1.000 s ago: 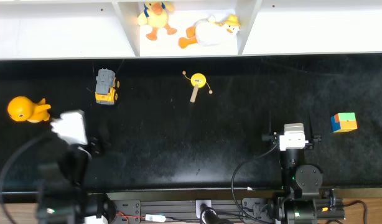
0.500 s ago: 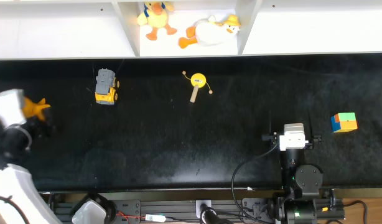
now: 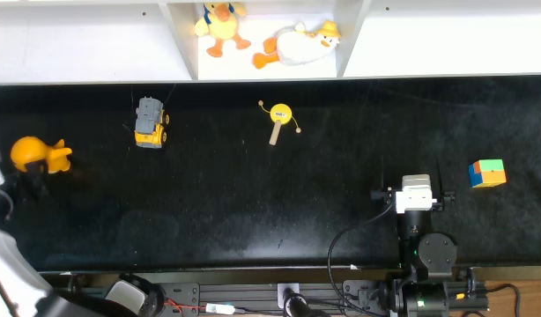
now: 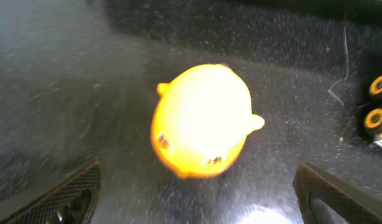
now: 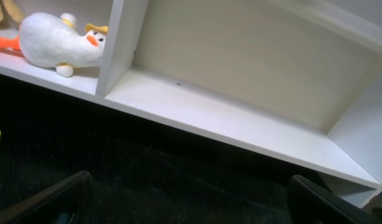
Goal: Store Toys
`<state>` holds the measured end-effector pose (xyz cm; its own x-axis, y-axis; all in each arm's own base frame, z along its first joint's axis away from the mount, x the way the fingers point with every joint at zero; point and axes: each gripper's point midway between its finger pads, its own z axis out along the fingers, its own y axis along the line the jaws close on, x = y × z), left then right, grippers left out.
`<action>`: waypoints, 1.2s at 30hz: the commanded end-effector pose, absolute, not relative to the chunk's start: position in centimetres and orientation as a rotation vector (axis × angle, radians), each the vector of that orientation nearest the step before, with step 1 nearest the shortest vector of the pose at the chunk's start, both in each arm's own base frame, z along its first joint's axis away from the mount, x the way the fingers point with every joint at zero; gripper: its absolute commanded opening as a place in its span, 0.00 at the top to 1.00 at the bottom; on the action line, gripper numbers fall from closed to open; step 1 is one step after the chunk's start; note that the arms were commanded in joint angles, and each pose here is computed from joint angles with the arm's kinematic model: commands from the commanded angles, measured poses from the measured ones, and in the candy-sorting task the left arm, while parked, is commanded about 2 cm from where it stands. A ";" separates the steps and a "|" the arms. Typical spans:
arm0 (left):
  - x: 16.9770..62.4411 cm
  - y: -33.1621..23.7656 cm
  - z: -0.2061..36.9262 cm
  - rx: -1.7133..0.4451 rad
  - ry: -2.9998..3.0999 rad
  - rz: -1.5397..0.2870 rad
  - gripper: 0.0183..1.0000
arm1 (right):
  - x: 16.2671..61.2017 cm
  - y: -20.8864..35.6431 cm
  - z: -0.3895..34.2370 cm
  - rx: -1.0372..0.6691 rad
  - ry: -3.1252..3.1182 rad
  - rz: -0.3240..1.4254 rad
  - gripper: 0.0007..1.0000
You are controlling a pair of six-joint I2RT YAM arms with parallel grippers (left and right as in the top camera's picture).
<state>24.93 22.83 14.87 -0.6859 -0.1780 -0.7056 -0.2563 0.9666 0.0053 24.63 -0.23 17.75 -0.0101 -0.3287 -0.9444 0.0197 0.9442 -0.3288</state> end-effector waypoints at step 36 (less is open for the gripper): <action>30.2 18.8 23.2 -0.308 2.062 0.081 0.95 | 24.7 -0.4 17.3 -0.243 1.566 -0.289 0.00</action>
